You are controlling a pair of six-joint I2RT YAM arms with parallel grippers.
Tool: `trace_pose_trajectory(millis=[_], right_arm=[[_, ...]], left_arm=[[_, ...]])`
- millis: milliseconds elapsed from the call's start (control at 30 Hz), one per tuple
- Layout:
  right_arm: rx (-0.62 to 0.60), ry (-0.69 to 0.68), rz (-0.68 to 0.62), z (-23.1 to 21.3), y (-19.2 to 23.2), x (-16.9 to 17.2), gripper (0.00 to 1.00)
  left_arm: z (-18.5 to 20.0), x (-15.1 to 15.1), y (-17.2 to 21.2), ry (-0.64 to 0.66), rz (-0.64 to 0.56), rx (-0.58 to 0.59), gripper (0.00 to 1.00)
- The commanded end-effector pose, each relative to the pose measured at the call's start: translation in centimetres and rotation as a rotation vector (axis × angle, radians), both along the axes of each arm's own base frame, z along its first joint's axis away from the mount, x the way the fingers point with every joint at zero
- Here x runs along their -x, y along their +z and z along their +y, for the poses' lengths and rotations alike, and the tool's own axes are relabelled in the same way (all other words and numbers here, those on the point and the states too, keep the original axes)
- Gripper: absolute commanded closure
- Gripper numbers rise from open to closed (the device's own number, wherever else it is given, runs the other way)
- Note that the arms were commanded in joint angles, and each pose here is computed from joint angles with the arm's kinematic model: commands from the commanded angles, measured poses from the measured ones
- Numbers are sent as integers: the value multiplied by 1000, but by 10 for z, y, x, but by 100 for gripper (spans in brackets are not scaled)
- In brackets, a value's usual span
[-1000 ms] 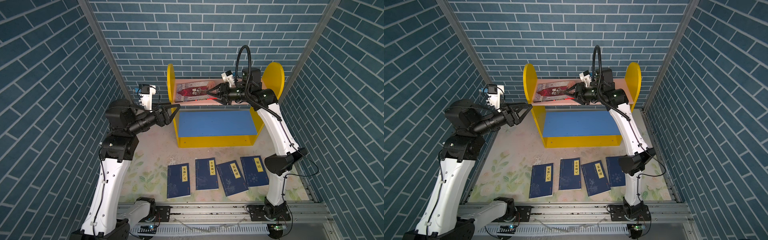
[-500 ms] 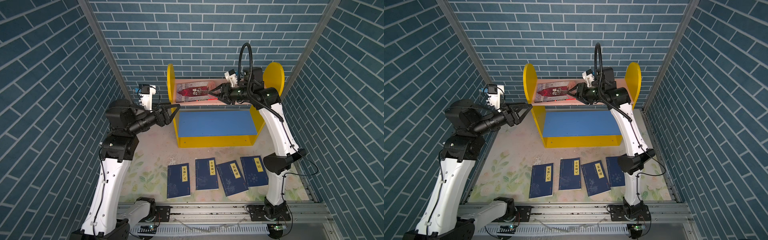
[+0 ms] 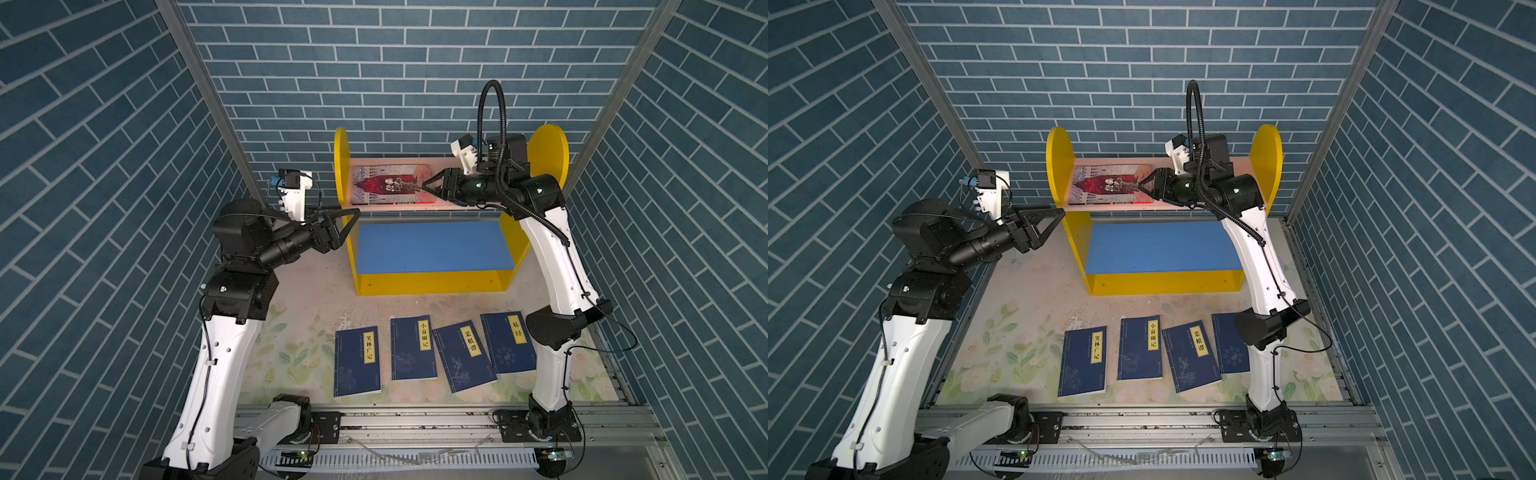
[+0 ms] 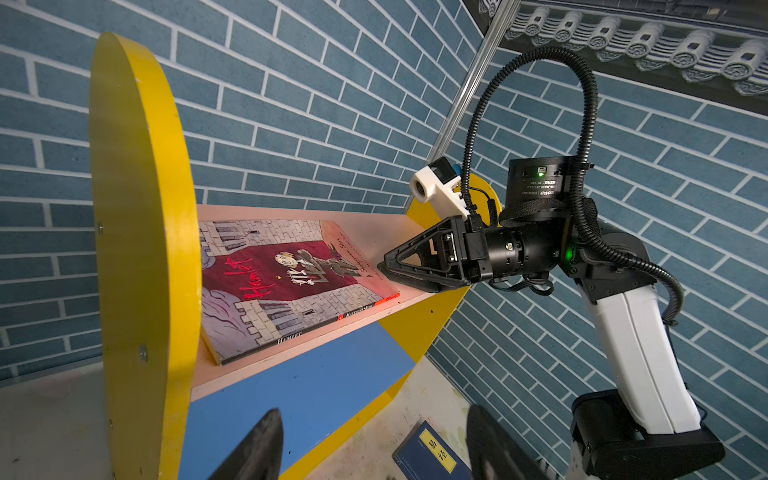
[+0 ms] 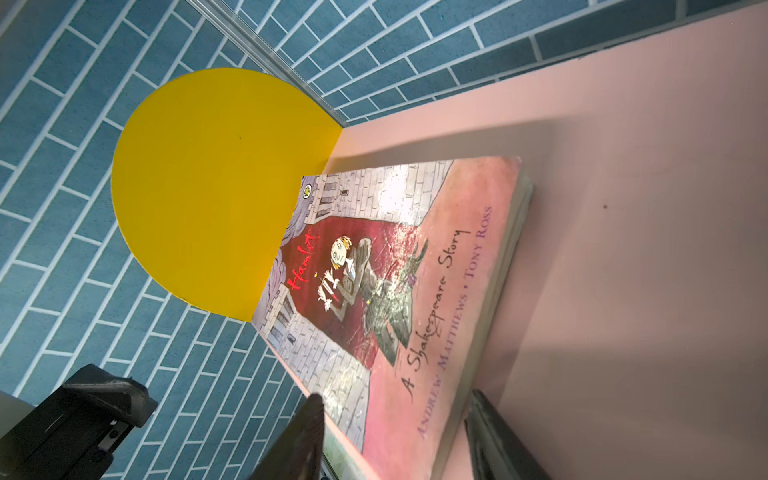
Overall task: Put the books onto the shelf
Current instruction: 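Push the paperback farther back on the pink shelf with the right gripper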
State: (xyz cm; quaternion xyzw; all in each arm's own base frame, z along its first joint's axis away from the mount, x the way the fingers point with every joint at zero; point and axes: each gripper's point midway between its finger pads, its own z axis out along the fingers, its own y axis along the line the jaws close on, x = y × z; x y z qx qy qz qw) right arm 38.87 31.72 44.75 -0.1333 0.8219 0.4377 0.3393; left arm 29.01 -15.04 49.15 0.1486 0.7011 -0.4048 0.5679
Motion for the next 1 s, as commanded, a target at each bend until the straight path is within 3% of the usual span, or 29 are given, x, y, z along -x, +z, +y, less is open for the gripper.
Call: trace_pose_trajectory(millis=[0, 667, 967], right_arm=[[27, 28, -29, 5, -4, 0, 46], [20, 37, -45, 14, -5, -4, 47], [86, -81, -117, -4, -4, -26, 45]], left_arm=[[2, -4, -1, 9, -18, -9, 29], [3, -8, -3, 25, -28, -28, 29], [4, -10, -6, 29, -22, -32, 29]])
